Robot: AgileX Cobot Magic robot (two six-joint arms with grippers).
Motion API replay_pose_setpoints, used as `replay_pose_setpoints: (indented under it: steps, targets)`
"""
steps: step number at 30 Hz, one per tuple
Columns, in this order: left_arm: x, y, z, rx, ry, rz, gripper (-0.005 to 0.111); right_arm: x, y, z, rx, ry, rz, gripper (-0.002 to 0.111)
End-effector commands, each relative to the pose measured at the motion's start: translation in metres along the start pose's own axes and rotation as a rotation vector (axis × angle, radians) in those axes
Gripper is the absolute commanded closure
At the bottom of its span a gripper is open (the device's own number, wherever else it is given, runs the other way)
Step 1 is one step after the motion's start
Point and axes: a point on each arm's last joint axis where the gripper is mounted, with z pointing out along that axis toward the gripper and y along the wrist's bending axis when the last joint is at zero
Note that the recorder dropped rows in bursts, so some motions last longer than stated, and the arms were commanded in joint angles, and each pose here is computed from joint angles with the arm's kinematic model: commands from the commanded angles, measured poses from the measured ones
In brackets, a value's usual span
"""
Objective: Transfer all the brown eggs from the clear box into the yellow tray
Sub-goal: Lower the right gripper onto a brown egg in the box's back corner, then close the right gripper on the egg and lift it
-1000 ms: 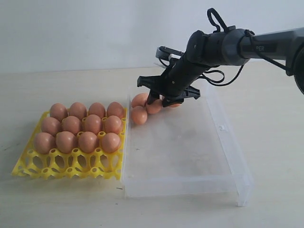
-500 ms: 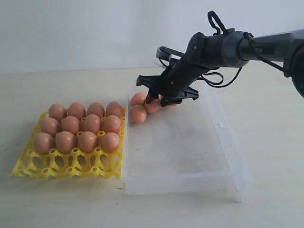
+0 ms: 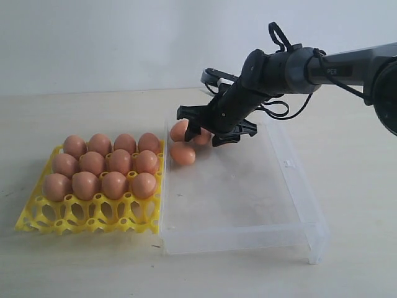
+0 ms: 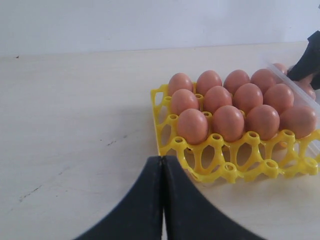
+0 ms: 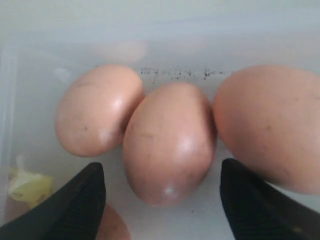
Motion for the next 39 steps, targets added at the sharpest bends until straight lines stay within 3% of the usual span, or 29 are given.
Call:
replay_pose_setpoints:
  steps: [1,20,32,39]
  targets:
    - [-0.002,0.000,-0.001,-0.002,-0.019,0.000,0.107,0.001,-0.004,0.006,0.014,-0.012,-0.018,0.043]
    - [-0.002,0.000,-0.001,-0.002,-0.019,0.000,0.107,-0.015,-0.005,0.002,0.036,-0.184,-0.063,0.043]
    - [-0.002,0.000,-0.001,-0.002,-0.019,0.000,0.107,-0.005,-0.006,0.007,0.037,-0.087,-0.054,0.047]
    - [-0.002,0.000,-0.001,-0.002,-0.019,0.000,0.107,-0.010,-0.004,0.006,0.041,-0.151,-0.081,0.047]
